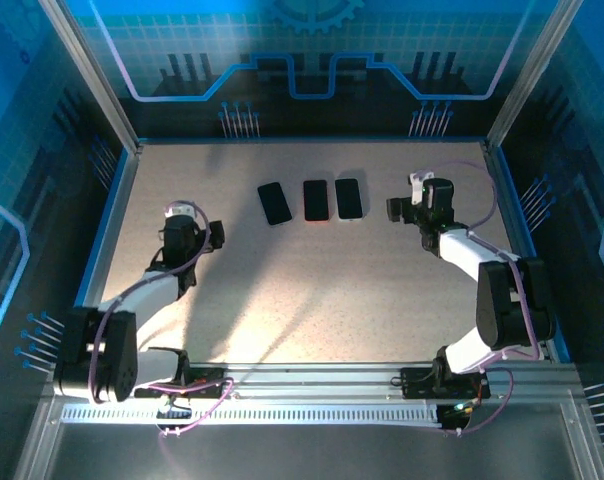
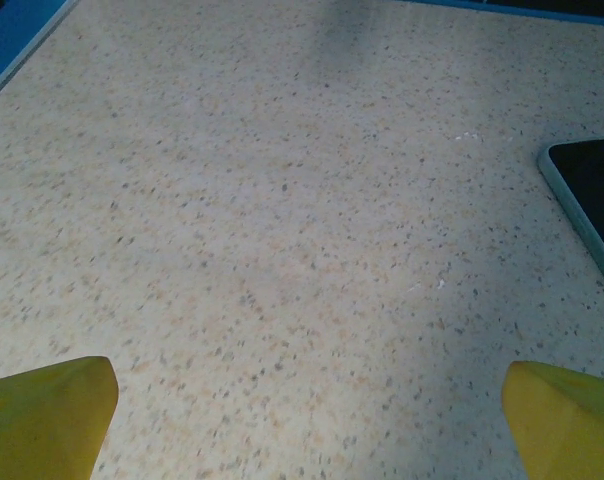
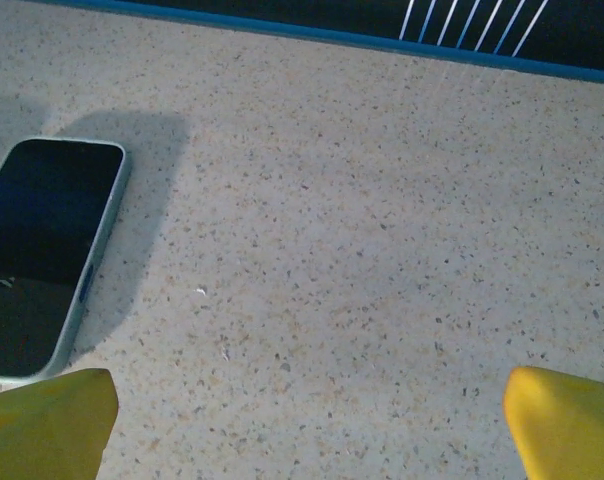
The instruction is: Put the phone into the phone case
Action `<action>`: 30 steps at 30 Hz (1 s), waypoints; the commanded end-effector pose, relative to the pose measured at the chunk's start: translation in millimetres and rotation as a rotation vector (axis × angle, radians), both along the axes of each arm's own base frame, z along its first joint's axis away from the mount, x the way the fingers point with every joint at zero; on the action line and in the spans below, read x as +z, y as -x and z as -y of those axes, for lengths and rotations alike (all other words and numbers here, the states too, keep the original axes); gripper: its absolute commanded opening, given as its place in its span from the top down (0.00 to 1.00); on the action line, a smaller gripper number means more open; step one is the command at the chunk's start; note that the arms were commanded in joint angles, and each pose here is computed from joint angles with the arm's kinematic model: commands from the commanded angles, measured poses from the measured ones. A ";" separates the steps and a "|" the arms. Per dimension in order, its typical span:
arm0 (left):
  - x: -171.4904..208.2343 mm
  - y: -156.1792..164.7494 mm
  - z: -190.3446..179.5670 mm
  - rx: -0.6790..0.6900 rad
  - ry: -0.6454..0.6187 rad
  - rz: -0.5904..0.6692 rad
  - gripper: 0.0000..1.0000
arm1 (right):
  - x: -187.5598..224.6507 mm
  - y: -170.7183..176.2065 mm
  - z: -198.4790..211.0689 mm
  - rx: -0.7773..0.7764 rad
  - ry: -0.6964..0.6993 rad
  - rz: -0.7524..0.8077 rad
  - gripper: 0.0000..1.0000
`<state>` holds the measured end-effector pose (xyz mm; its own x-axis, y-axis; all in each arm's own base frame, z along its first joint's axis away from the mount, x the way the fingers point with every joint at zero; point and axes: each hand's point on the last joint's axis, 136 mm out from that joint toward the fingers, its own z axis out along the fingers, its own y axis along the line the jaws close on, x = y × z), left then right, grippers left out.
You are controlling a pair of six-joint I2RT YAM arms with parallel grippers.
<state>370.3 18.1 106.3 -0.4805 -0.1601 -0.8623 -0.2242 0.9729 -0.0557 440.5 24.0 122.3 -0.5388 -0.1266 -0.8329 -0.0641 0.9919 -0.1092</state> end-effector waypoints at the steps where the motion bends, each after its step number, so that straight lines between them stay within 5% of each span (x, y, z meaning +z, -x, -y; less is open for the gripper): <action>1: 14.6 -18.1 3.3 -0.053 -0.012 0.134 0.01 | 23.1 -2.7 4.6 0.019 0.039 0.123 0.00; 17: -8.3 -24.4 16.1 -0.193 0.061 0.229 0.01 | 22.0 27.3 2.2 0.013 -0.025 0.136 0.00; 21: -8.7 -24.6 16.8 -0.198 0.060 0.226 0.01 | -5.8 35.0 -11.8 0.050 -0.055 0.075 0.00; 30: -9.1 -24.9 17.0 -0.200 0.061 0.223 0.01 | -11.3 39.5 -14.8 0.070 0.005 0.201 0.00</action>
